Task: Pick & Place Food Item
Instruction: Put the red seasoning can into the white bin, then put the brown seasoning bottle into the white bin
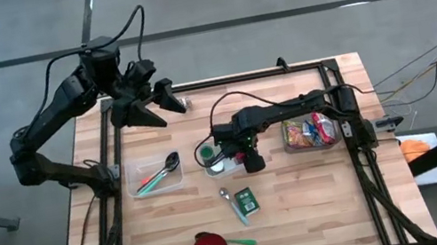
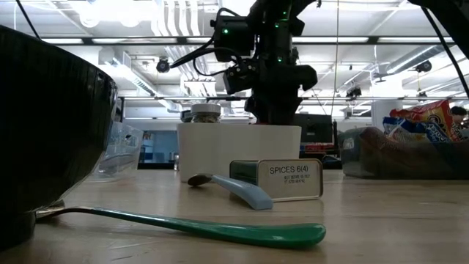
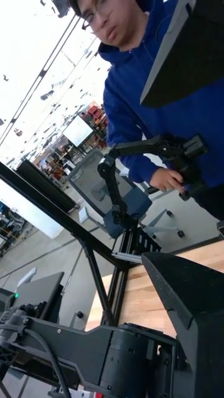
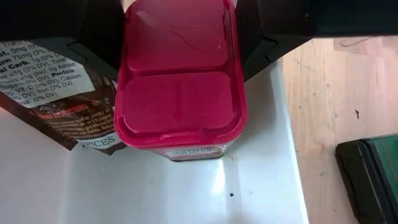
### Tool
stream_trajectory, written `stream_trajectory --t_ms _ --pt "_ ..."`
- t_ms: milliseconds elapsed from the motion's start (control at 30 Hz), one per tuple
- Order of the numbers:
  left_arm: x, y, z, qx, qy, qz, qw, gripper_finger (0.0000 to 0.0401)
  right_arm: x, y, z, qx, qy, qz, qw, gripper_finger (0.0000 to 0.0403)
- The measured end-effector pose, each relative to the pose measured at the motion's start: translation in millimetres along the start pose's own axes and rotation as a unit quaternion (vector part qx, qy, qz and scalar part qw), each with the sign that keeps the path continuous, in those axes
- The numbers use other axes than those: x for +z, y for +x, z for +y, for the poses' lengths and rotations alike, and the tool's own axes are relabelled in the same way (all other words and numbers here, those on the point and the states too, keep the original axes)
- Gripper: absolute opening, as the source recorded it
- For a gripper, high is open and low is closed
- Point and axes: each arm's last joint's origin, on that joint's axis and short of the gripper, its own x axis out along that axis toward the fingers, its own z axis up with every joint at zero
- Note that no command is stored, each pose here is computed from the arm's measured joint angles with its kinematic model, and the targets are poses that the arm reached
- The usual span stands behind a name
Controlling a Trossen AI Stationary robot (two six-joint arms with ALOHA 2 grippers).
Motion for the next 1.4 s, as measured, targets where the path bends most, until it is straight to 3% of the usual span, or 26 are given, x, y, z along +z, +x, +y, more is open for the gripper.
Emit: stream_trajectory --t_ms 367,633,967,1067,1167,1300,1400 --pt "0.0 0.0 0.0 0.000 0.000 0.000 1.000 0.0400 -4.9 8.9 -2.2 -0.012 0.018 0.015 1.000 0.0320" --pt "-0.4 0.1 0.2 0.000 -0.003 0.001 1.000 0.0400 -5.1 2.6 -0.5 -0.009 0.036 0.021 0.999 0.0330" --pt "-0.7 0.1 0.3 0.001 -0.004 0.002 1.000 0.0400 -8.4 -49.0 16.7 -0.013 0.040 -0.045 0.998 0.0331" --pt "-1.1 0.2 0.5 0.001 -0.007 0.003 1.000 0.0400 -13.9 -69.8 23.5 -0.010 0.074 -0.073 0.995 0.0331" --pt "-4.0 0.2 1.6 0.005 -0.024 0.010 1.000 0.0400 -19.8 -89.5 30.2 -0.003 0.148 -0.102 0.984 0.0331" --pt "-7.9 0.1 3.2 0.009 -0.047 0.020 0.999 0.0400 -27.0 -113.5 44.0 0.019 0.268 -0.141 0.953 0.0331" --pt "-8.3 0.0 3.4 0.010 -0.050 0.021 0.998 0.0400 -32.8 -126.3 55.9 0.029 0.321 -0.156 0.934 0.0331"
